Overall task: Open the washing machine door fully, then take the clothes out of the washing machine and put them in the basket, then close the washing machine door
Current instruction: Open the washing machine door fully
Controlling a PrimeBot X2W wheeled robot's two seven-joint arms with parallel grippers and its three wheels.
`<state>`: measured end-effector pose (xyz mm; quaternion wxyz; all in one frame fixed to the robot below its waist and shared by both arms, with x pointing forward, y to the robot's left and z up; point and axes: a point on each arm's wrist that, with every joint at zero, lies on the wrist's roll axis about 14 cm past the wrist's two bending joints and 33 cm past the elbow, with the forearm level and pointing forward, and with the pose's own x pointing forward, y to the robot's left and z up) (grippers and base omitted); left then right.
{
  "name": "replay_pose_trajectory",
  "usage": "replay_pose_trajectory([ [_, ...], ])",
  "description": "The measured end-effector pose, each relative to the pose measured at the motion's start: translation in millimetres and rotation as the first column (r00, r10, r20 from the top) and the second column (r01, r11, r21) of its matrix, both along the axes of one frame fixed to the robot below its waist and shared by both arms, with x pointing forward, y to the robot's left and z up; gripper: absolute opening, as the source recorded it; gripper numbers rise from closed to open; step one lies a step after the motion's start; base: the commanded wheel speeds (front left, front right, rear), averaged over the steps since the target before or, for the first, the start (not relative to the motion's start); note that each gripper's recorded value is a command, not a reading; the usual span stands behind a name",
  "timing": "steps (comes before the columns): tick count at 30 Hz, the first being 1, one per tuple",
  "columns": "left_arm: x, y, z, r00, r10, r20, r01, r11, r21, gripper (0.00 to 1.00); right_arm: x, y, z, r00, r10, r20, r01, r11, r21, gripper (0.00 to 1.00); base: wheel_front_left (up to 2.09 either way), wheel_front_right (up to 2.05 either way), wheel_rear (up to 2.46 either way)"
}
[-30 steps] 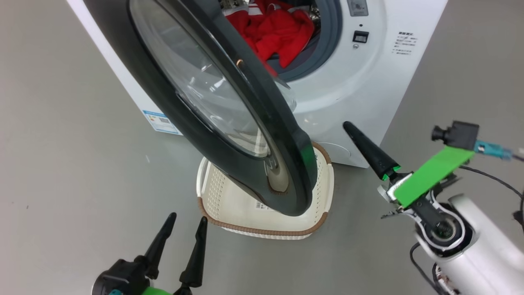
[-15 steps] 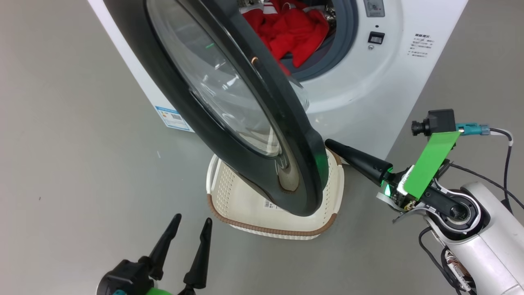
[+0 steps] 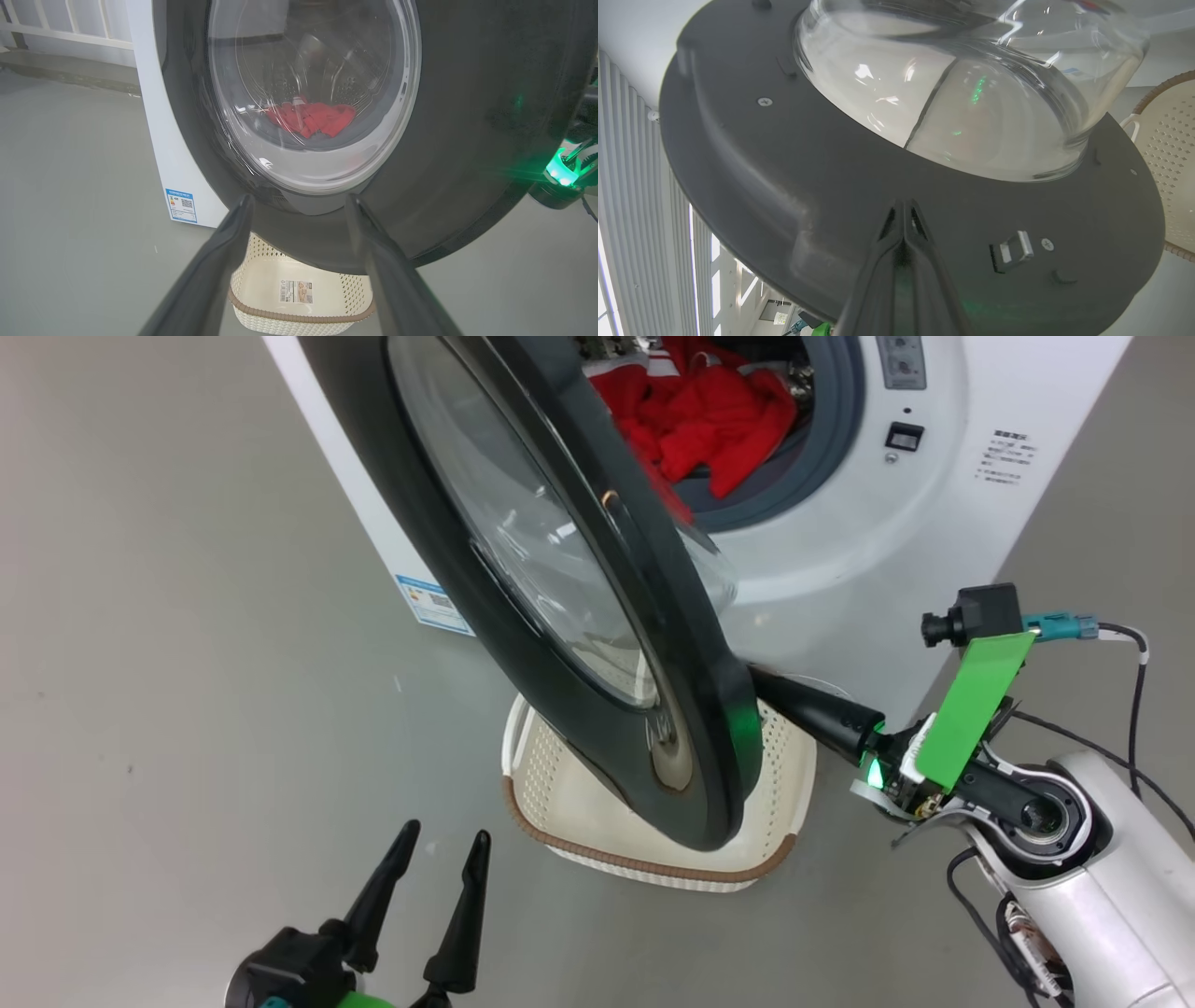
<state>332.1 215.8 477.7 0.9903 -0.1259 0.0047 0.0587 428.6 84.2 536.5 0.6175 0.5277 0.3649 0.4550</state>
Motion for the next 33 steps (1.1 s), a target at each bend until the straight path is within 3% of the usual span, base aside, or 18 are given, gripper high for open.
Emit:
replay_pose_trajectory([
  [18, -29.1, 24.5, 10.5, 0.994, 0.107, 0.027, -0.107, 0.994, 0.001, 1.00, -52.5, 49.0, 0.9, 0.980, 0.200, -0.001, -0.200, 0.980, 0.014, 0.00, 0.00, 0.00, 0.00],
  [33, -56.5, 52.3, 14.5, 0.970, 0.242, 0.029, -0.242, 0.970, 0.014, 1.00, -91.9, 82.4, 7.6, 0.940, 0.341, -0.002, -0.341, 0.939, 0.045, 0.00, 0.00, 0.00, 0.00],
])
